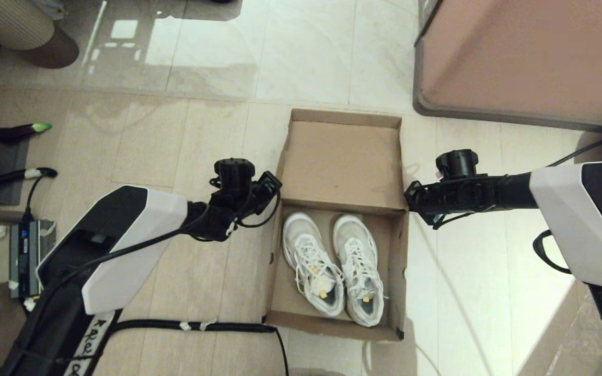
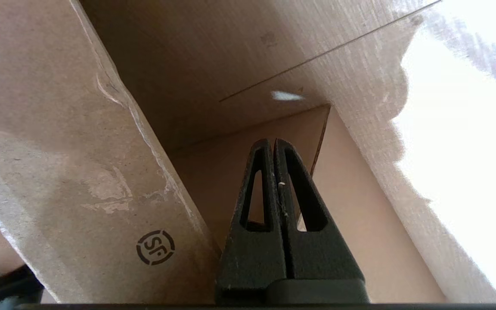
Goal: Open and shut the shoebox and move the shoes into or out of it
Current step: Close the shoe box
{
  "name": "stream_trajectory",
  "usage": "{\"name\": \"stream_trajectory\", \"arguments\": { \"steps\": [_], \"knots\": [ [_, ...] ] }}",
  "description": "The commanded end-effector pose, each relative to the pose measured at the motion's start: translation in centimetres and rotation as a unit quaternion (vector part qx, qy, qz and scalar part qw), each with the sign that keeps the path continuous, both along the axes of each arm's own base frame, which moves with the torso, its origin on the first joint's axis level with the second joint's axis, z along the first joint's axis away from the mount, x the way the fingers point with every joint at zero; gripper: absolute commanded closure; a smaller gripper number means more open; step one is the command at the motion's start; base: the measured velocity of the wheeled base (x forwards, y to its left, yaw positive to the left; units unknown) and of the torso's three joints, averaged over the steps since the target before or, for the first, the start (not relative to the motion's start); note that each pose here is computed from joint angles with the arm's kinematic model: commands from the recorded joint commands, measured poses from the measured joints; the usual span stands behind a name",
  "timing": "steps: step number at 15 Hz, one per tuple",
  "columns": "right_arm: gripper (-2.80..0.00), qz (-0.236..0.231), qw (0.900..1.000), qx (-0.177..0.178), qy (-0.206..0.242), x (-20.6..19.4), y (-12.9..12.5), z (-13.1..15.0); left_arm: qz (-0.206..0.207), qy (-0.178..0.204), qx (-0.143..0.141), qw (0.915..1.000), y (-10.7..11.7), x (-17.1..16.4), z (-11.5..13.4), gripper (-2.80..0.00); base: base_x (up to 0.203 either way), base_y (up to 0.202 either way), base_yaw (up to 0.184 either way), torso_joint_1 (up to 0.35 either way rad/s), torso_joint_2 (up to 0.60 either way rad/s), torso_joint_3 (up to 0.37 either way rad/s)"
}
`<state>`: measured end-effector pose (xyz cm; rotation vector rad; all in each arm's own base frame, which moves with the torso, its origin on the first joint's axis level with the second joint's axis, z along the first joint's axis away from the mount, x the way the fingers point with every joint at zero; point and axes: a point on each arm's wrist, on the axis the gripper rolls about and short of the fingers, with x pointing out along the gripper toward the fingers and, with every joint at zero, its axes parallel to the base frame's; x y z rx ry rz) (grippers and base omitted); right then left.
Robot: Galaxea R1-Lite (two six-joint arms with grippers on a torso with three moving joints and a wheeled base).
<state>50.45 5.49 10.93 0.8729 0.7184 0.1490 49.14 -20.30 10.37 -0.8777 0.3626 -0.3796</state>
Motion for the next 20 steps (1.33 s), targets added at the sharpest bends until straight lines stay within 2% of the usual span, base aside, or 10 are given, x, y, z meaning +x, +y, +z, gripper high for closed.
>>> {"name": "stream_trajectory", "arguments": {
  "steps": [1,6,11,16,20],
  "knots": [
    [0.0,-0.006,1.0,-0.007,0.002,-0.2,0.6,0.1,-0.003,0.01,0.002,0.9999,0.0,-0.8,0.1,0.0,0.0,0.0,0.0,0.0,0.0,0.0],
    [0.0,-0.018,0.999,-0.021,0.046,-1.4,0.6,-1.1,0.006,0.054,0.024,0.9982,1.3,-3.8,-0.2,0.0,0.0,0.0,0.0,0.0,0.0,0.0],
    [0.0,-0.02,0.997,-0.023,0.067,-2.9,0.4,-1.1,0.005,0.069,0.033,0.997,1.9,-6.1,-1.1,0.0,0.0,0.0,0.0,0.0,0.0,0.0],
    [0.0,-0.035,0.998,-0.023,0.054,-2.6,-0.8,-0.3,-0.002,0.083,0.047,0.9955,1.3,-9.9,-0.9,0.0,0.0,0.0,0.0,0.0,0.0,0.0],
    [0.0,-0.044,0.999,-0.02,0.01,-1.3,-2.9,-0.3,-0.012,0.071,0.059,0.9956,1.1,-10.9,-0.7,0.0,0.0,0.0,0.0,0.0,0.0,0.0]
  ]
}}
